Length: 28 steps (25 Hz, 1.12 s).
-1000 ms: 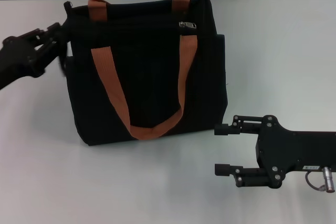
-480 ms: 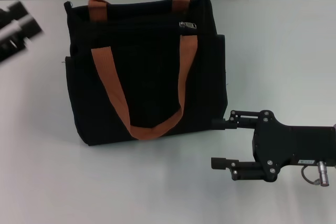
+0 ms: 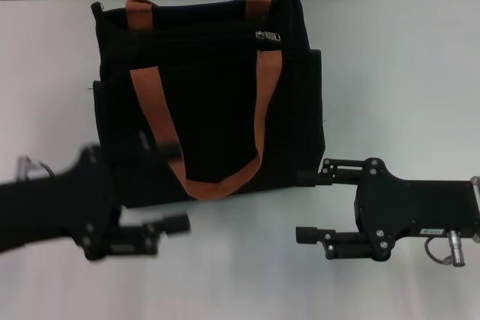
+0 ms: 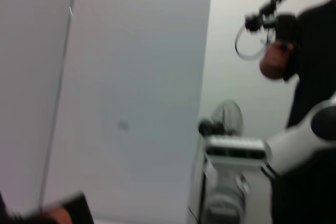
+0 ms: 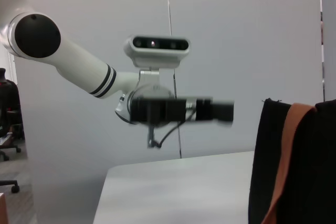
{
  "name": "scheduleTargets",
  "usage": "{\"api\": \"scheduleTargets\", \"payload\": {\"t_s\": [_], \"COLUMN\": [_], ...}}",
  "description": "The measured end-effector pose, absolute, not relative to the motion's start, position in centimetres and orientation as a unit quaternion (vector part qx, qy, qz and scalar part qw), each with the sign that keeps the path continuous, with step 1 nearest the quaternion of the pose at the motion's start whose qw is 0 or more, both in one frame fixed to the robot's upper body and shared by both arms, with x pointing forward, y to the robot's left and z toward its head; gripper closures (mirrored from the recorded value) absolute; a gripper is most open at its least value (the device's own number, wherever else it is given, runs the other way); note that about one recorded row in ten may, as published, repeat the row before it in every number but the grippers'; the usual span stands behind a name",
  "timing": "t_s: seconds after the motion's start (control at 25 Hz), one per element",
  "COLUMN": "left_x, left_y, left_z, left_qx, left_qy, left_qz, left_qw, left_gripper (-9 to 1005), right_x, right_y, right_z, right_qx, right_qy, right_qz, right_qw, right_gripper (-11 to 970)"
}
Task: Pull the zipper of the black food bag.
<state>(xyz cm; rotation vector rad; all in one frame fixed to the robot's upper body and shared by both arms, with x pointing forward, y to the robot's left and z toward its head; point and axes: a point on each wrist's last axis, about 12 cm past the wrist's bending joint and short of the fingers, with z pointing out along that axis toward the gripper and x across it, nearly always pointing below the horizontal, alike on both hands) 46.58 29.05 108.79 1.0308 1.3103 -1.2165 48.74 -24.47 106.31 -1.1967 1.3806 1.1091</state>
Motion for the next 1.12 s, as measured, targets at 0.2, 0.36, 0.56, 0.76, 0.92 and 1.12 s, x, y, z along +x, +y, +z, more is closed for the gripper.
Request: {"api": "scheduleTargets", "payload": {"t_s": [0.2, 0.36, 0.56, 0.76, 0.92, 1.12], "left_x": [45.8, 45.6, 45.6, 45.6, 45.5, 45.4], "left_y": [29.0, 29.0, 28.8, 28.7, 28.8, 28.8], "left_z": [105.9, 105.5, 105.4, 105.4, 105.3, 105.3], "left_qx": [0.438, 0.441, 0.443, 0.444, 0.443, 0.44], "left_qy": [0.61, 0.617, 0.616, 0.615, 0.616, 0.616], "left_qz": [-0.465, -0.457, -0.457, -0.459, -0.459, -0.461], "left_qw": [0.469, 0.464, 0.465, 0.463, 0.463, 0.462], "left_gripper": [162, 162, 162, 162, 162, 162], "right_x": [48.5, 48.7, 49.1, 49.2, 49.5, 49.7], "right_y": [-23.6, -23.0, -22.7, -22.5, -22.4, -22.3], "right_z": [105.6, 105.4, 105.4, 105.5, 105.7, 105.7], "right_qx": [-0.502, -0.503, -0.505, -0.505, -0.508, -0.512], "right_qy": [0.572, 0.573, 0.574, 0.572, 0.57, 0.57], "right_qz": [0.462, 0.466, 0.465, 0.464, 0.462, 0.456], "right_qw": [0.456, 0.449, 0.448, 0.45, 0.451, 0.453], "right_gripper": [260, 260, 260, 260, 260, 260]}}
